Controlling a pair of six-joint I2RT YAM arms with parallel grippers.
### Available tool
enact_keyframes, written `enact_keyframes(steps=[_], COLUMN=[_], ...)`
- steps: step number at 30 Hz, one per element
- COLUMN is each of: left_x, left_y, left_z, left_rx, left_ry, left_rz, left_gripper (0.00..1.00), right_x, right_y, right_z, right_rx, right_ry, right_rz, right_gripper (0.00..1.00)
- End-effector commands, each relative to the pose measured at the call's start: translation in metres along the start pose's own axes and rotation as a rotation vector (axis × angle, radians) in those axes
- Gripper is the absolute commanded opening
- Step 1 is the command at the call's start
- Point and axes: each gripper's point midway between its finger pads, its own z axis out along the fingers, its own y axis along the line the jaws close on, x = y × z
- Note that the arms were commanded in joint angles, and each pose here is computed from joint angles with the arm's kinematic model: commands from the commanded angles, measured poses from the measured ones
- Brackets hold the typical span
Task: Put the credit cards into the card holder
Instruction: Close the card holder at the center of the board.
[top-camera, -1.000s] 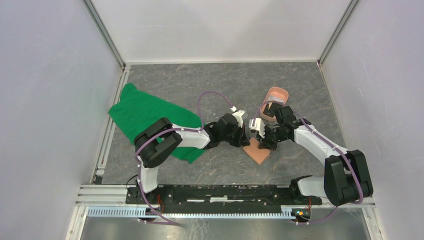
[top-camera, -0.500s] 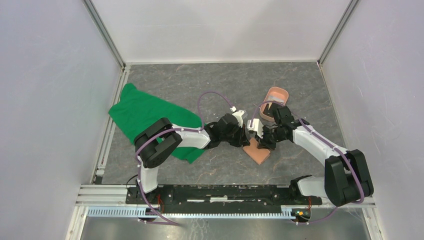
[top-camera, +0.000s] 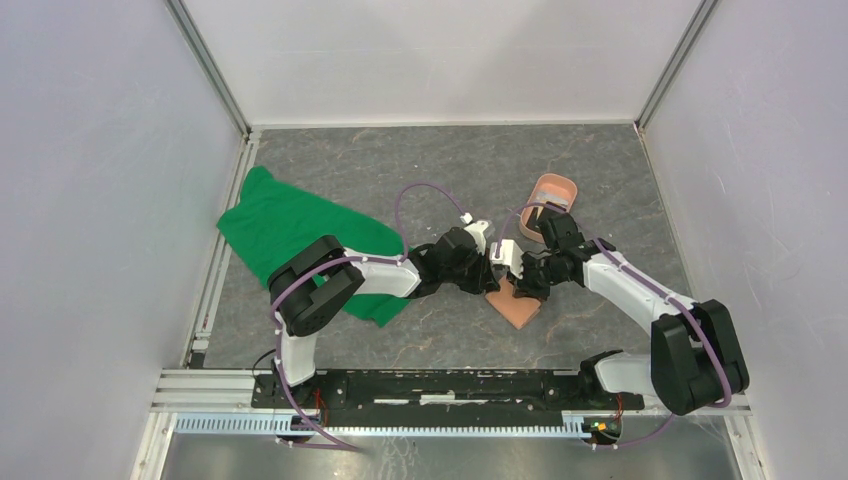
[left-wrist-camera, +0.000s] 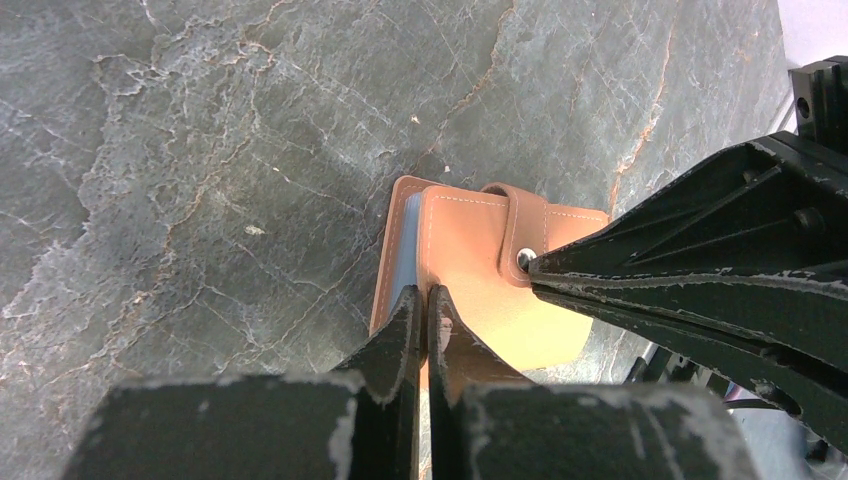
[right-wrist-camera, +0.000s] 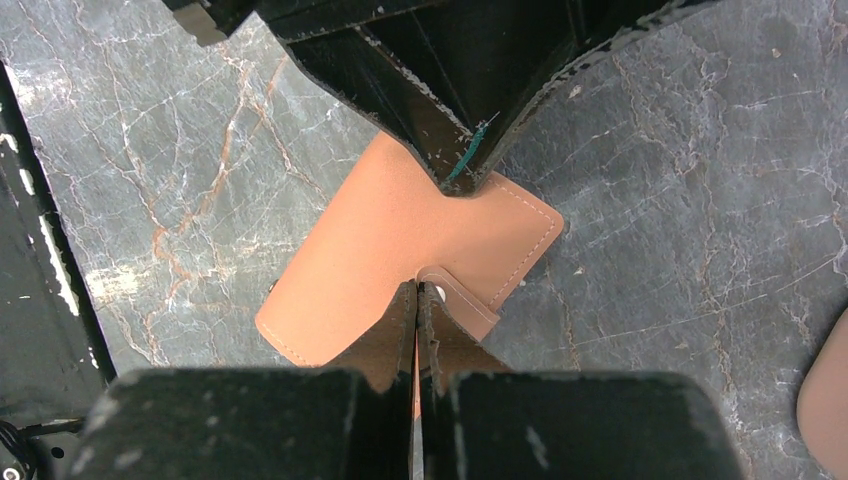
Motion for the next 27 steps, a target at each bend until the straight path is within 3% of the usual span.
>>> enact_keyframes(steps=[1,27], left_x=[0.006,0.006], left_y=[0.015,0.012], left_z=[-0.001,0.001], left_rx=[-0.090,-0.071], left_ry=[0.007,0.008], left_rz=[-0.032,-0.059], left_gripper=[0.02,0.02], right_x=[0.024,0.077], right_y=[0.029,0.055], right_z=[0.007,0.007], right_rx=[-0.087,-0.138], right_ry=[0.085,0.286], right_rz=[0.060,0.012], right_gripper=[0.00,0.00])
